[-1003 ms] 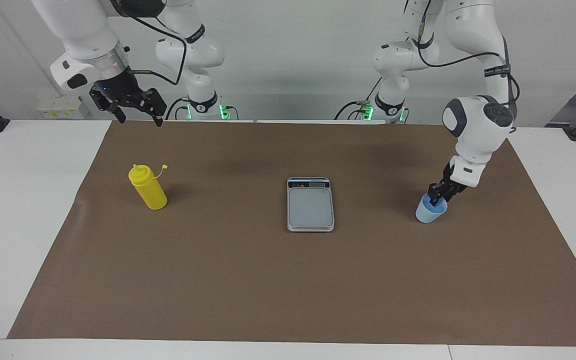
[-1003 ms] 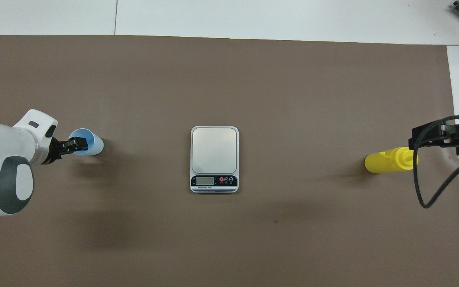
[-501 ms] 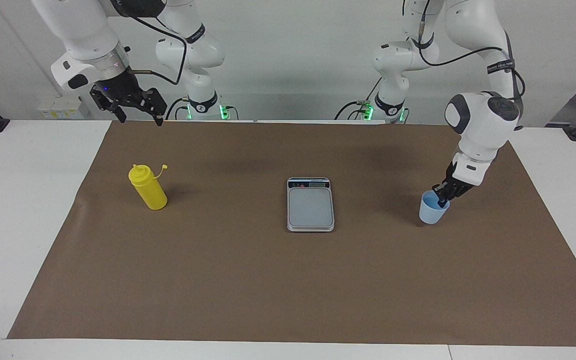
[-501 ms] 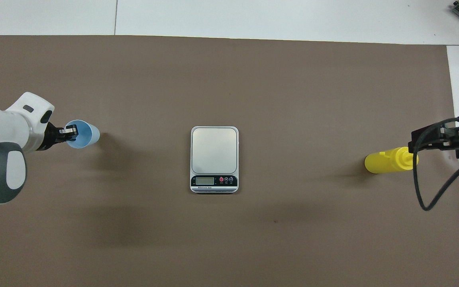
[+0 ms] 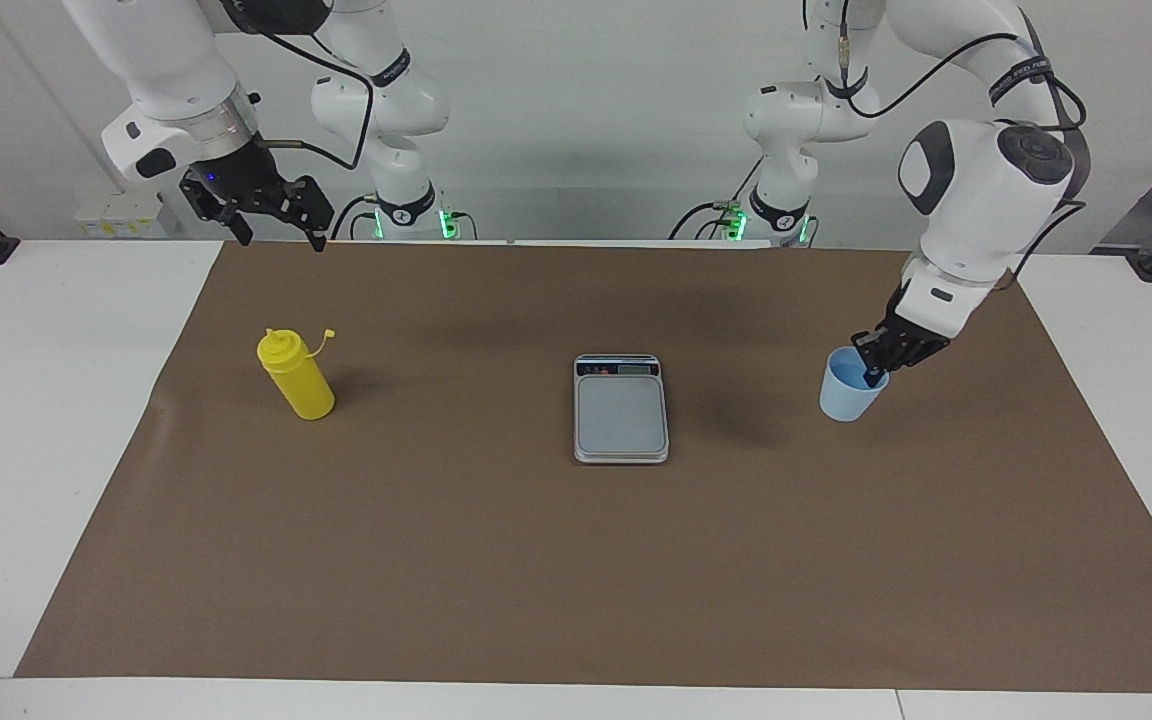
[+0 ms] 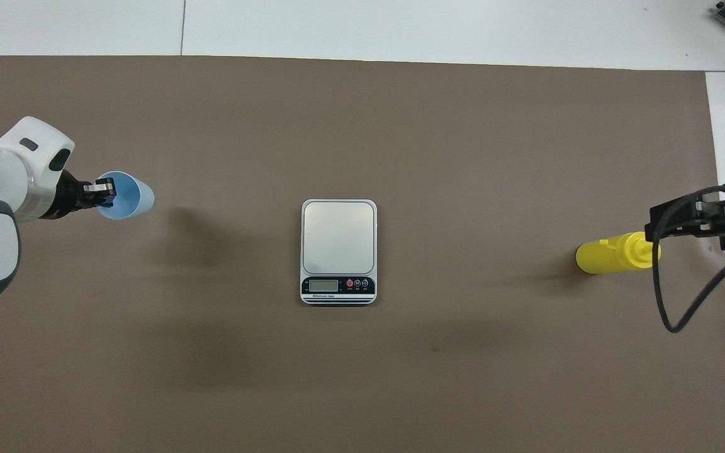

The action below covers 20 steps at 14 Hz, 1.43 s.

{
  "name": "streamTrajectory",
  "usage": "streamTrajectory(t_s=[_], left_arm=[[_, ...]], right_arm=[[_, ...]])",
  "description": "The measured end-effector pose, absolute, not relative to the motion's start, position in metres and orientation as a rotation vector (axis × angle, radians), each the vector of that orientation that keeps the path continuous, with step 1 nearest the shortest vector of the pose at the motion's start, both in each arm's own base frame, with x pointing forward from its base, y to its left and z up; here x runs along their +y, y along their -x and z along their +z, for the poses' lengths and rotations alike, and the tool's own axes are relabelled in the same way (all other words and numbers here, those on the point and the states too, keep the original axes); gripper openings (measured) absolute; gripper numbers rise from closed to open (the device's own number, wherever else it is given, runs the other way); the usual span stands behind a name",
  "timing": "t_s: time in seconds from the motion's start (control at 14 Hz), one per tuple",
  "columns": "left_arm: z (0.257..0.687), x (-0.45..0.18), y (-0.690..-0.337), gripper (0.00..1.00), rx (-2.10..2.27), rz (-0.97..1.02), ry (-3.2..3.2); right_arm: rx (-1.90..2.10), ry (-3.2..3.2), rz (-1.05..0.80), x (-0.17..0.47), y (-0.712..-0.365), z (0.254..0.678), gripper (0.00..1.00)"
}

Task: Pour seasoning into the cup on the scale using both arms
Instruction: 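Carry the cup with the left gripper and set it on the scale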

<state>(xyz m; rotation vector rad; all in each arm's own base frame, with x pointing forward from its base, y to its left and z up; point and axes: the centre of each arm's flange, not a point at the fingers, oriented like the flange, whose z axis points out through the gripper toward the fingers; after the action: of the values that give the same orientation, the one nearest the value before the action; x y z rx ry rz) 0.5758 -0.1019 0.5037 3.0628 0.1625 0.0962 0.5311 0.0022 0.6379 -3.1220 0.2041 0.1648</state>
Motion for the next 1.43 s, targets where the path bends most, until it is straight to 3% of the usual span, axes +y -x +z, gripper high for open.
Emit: streamTrajectory(t_s=[0.36, 0.93, 1.15, 1.43], left_arm=[[0.506, -0.203, -0.552, 0.03, 0.205, 0.038, -3.011], [0.445, -0.332, -0.533, 0.03, 0.292, -0.002, -2.957], [0.416, -0.357, -0.532, 0.03, 0.269, -0.024, -2.974], [0.396, -0.366, -0.529, 0.03, 0.249, -0.051, -2.992]], right_arm=[[0.218, 3.121, 0.165, -0.003, -0.531, 0.638, 1.00], [0.433, 3.098, 0.108, -0.040, -0.537, 0.637, 1.00], [0.616, 3.068, 0.123, -0.071, -0.555, 0.609, 1.00], [0.836, 3.006, 0.204, -0.125, -0.588, 0.542, 1.00]])
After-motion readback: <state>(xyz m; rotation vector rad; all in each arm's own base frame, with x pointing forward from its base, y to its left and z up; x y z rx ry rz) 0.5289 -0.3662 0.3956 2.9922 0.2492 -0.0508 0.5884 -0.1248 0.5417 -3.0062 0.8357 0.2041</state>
